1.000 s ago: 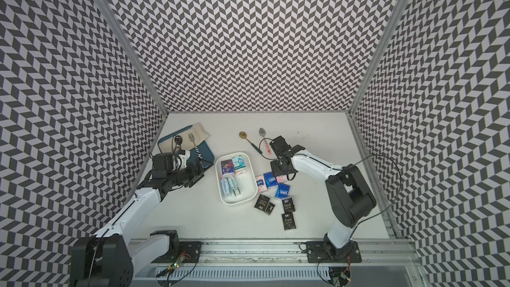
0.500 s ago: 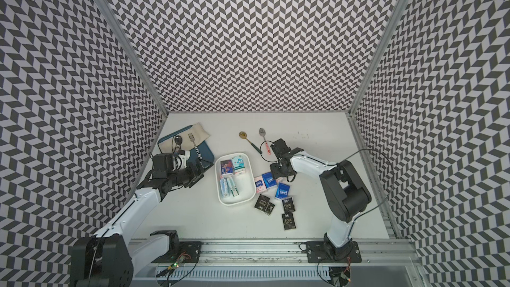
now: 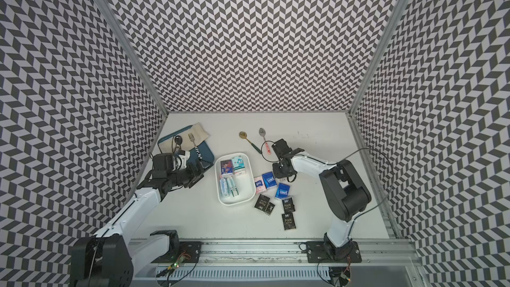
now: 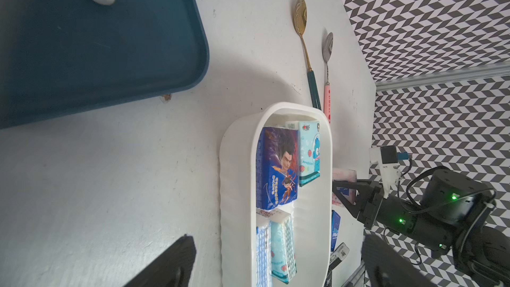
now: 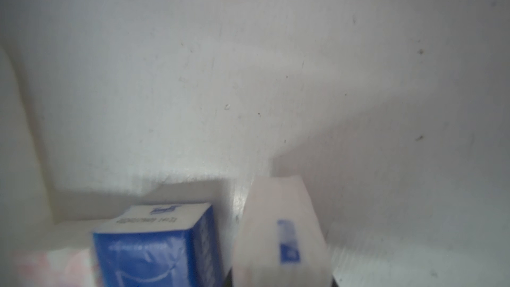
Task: Put the pocket tissues into the storage box
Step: Pick up the pocket tissues from the center of the board, then place the pocket tissues in the storage box.
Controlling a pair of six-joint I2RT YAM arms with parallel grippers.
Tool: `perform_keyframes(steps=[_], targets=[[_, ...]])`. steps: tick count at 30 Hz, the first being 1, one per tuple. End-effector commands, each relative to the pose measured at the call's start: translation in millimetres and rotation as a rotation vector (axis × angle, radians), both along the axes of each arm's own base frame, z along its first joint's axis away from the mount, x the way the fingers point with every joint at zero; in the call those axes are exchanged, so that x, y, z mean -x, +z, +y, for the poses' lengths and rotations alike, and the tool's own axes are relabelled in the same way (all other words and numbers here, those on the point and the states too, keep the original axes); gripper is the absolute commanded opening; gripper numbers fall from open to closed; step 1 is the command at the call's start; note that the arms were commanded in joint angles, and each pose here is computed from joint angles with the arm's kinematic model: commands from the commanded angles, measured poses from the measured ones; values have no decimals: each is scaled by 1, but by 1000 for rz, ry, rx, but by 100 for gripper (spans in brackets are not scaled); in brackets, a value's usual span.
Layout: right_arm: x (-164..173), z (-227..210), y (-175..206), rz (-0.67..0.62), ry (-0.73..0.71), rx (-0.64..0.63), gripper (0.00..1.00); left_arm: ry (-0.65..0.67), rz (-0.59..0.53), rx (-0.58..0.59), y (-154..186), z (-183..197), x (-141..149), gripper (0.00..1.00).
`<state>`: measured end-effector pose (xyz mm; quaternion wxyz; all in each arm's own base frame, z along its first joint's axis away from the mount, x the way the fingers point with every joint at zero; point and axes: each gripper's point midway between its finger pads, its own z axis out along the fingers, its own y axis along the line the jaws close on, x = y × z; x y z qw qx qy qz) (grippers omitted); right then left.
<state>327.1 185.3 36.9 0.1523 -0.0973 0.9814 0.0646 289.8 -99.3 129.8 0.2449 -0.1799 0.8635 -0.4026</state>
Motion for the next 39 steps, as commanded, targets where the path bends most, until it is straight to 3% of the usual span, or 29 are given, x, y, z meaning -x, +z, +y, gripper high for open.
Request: perform_keyframes(steps=[1,11,16,25,39], targets=[[-11,7,39,-64,-25,-64,19,-6,-28,-17,7,1,-2,100],[12,85,107,-70,55,-408,19,-7,-20,12,1,-2,1,100],[33,136,113,-67,137,-463,19,-14,-16,22,0,-4,2,100],[58,197,75,-2,246,-410,19,-18,-18,21,2,-4,4,100],[44,205,26,13,188,-238,20,-21,-25,24,3,-4,3,100]])
